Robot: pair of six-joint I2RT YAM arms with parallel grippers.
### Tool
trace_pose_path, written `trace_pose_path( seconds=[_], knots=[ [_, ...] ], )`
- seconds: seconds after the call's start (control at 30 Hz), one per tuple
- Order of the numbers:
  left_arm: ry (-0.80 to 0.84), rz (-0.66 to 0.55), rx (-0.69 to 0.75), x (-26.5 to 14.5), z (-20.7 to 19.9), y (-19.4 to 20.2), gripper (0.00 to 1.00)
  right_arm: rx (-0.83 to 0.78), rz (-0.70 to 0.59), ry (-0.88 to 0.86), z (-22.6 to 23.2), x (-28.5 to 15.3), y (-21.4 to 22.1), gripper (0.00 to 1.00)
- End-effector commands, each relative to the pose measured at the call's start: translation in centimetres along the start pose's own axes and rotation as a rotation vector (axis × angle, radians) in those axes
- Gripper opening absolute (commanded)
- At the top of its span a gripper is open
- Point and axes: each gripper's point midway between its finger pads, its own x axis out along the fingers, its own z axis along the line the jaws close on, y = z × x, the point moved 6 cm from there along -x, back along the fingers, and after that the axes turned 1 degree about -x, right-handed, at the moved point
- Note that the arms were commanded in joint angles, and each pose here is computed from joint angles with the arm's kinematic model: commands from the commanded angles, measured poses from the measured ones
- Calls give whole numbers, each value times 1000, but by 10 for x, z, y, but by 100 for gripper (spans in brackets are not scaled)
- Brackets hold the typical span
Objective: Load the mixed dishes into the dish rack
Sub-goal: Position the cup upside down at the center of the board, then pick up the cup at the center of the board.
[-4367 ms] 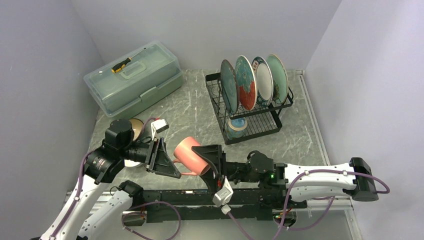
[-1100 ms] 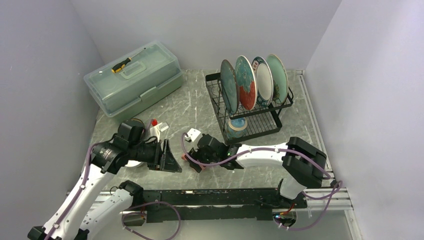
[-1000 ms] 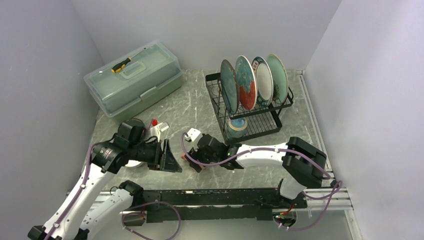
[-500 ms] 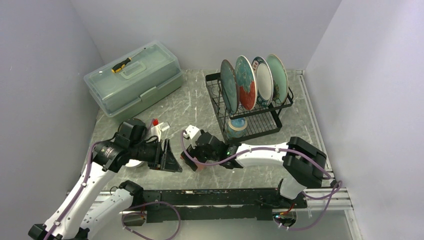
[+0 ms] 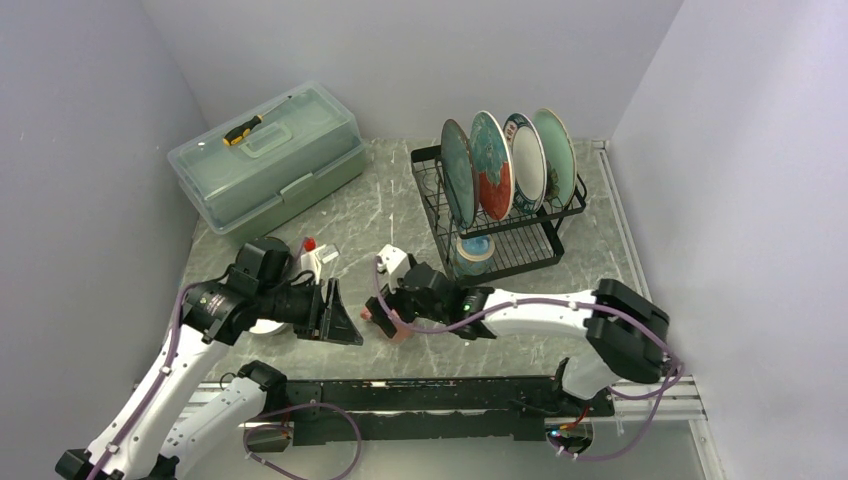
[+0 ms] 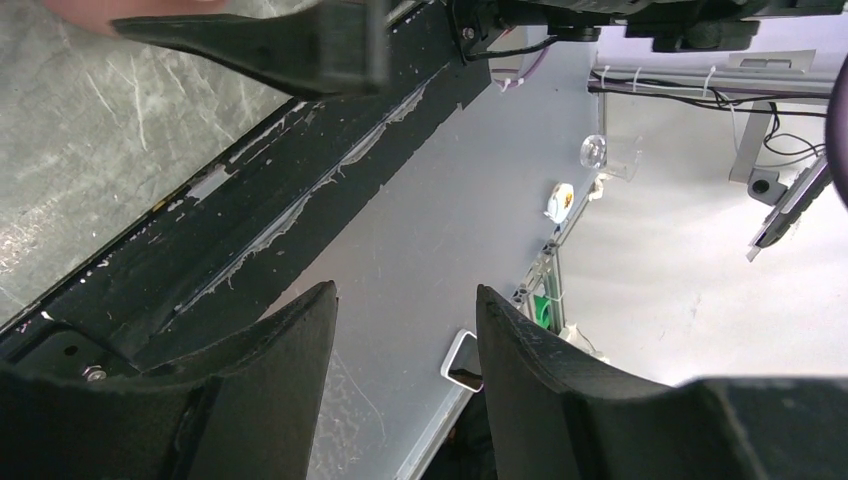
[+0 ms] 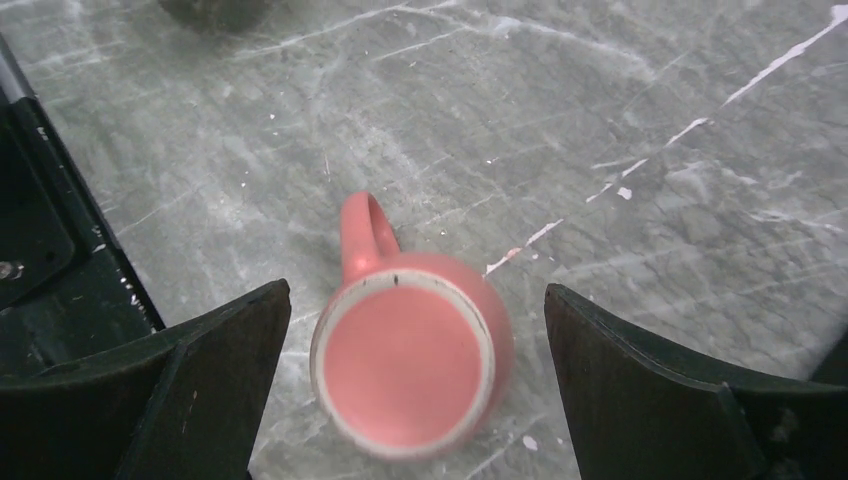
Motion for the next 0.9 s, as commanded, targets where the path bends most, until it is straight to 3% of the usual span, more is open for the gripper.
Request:
trace_pose_path(
  seconds=[0.0, 0.23, 0.47, 0.63, 0.87],
  knots=[
    [10, -44, 79, -8, -9, -5, 59, 32, -171, 4, -3, -29, -29, 100],
    [10, -61, 96, -8, -9, -8, 59, -30, -282, -122, 3, -63, -18, 100],
    [17, -88, 134, -10, -12, -11, 59, 88, -411, -97, -5, -80, 2, 100],
    [17, -146, 191, -15, -13, -10, 59, 7, -452, -153, -2, -82, 16, 100],
    [37, -175, 231, -16, -15, -9, 60, -94, -617, -174, -4, -80, 27, 100]
  ],
)
